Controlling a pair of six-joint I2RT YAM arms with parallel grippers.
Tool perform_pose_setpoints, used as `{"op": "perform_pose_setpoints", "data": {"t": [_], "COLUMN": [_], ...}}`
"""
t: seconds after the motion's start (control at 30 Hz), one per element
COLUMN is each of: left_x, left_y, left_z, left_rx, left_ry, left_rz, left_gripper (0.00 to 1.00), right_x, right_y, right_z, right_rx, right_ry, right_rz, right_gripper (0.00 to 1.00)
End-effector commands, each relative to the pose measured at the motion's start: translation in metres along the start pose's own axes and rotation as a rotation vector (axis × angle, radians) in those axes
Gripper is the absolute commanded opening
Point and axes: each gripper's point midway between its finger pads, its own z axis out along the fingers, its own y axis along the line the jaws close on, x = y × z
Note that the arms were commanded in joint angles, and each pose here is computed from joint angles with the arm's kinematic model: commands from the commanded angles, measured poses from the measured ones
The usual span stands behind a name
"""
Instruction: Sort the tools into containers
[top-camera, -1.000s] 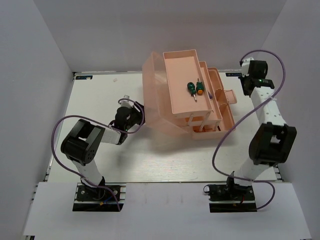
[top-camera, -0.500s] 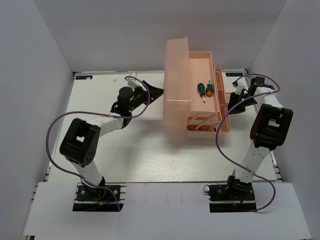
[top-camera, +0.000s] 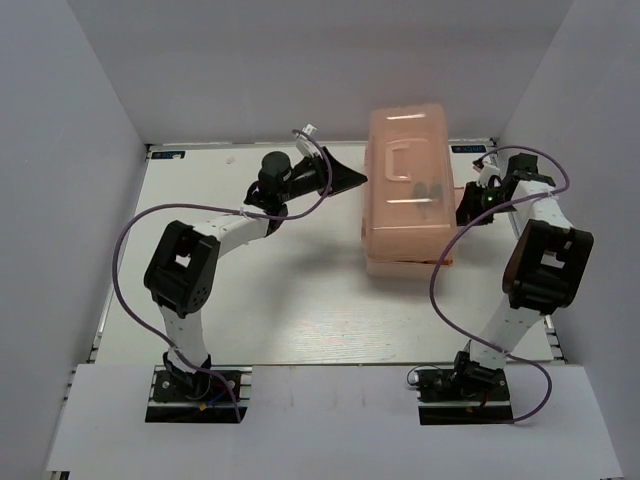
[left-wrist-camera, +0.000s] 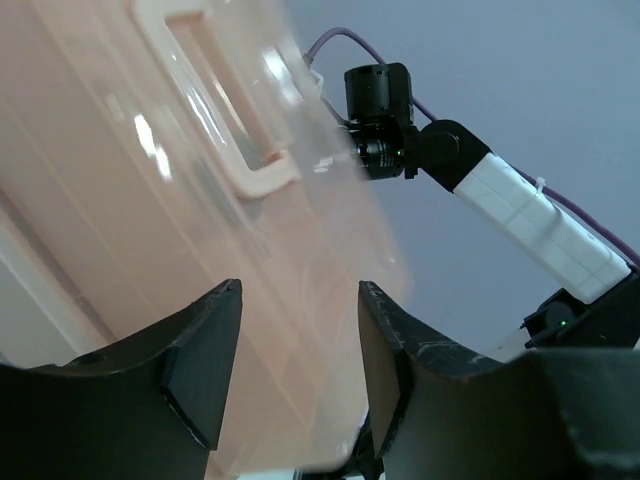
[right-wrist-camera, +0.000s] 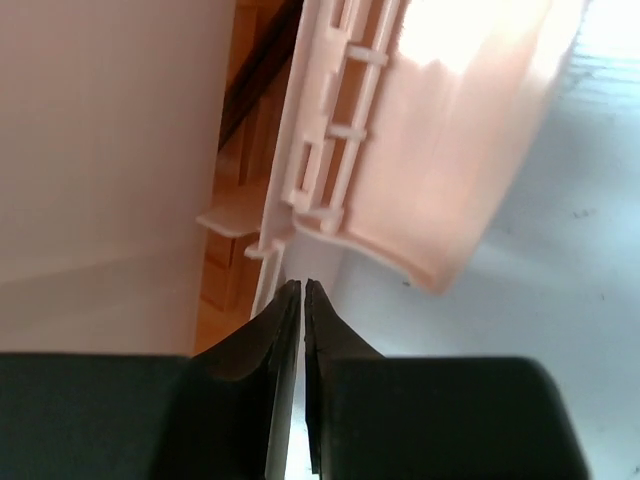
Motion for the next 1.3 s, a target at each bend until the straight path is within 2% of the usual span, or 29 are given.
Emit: {"op": "perform_pose_setpoints", "data": {"t": [0.0,0.07,0.1,0.17,0.27,0.3,0.43,0.5,0.53,0.73,0.87,1.1,1.27], "left_x": [0.006,-0.006,-0.011,-0.037,-0.037,-0.035,-0.006,0.006,0.028,0.064,0.071,0.068,0.067], "left_y": [-0.025,-0.037,-0.027,-0.039,-0.013,-0.008,0.051,0.071,0.093,0.13,0.145,0.139,0.139], "left_z": [0.006,0.002,-0.004,-0.02,-0.043,-0.052,-0.064,-0.059,-0.054,-0.035,-0.032,-0.03,-0.032], "left_rx": [0.074,0.071,0.01,-0.081,-0.298,-0.338,-0.499,-0.51,-0.527,-0.543,-0.585,-0.593,-0.601], "left_ry": [0.075,0.02,0.004,-0.093,-0.118,-0.117,-0.035,0.015,0.094,0.215,0.242,0.238,0.233], "left_rz": [0.016,0.045,0.075,0.162,0.259,0.298,0.273,0.259,0.23,0.209,0.217,0.237,0.239], "left_gripper": [0.59,0.59,0.59,0.59,0.61,0.61,0.62,0.62,0.62,0.62,0.62,0.62,0.62], "right_x": [-0.017,-0.02,-0.024,-0.023,-0.03,-0.037,-0.067,-0.086,-0.09,-0.117,-0.12,-0.101,-0.092], "right_y": [0.005,-0.002,-0.012,-0.012,-0.015,-0.014,-0.01,-0.004,0.002,0.013,0.025,0.055,0.065], "right_z": [-0.019,-0.029,-0.035,-0.048,-0.061,-0.071,-0.074,-0.068,-0.061,-0.025,-0.003,0.027,0.029], "right_rx": [0.052,0.131,0.2,0.252,0.315,0.348,0.362,0.325,0.299,0.289,0.268,0.211,0.237], "right_ry": [-0.094,-0.114,-0.133,-0.161,-0.215,-0.245,-0.291,-0.266,-0.254,-0.204,-0.144,-0.077,-0.069], "right_rz": [0.004,0.005,-0.009,-0.025,-0.079,-0.108,-0.163,-0.172,-0.181,-0.246,-0.254,-0.307,-0.314], "right_gripper": [0.12,0.12,0.12,0.13,0.27,0.35,0.44,0.44,0.46,0.47,0.47,0.47,0.46]}}
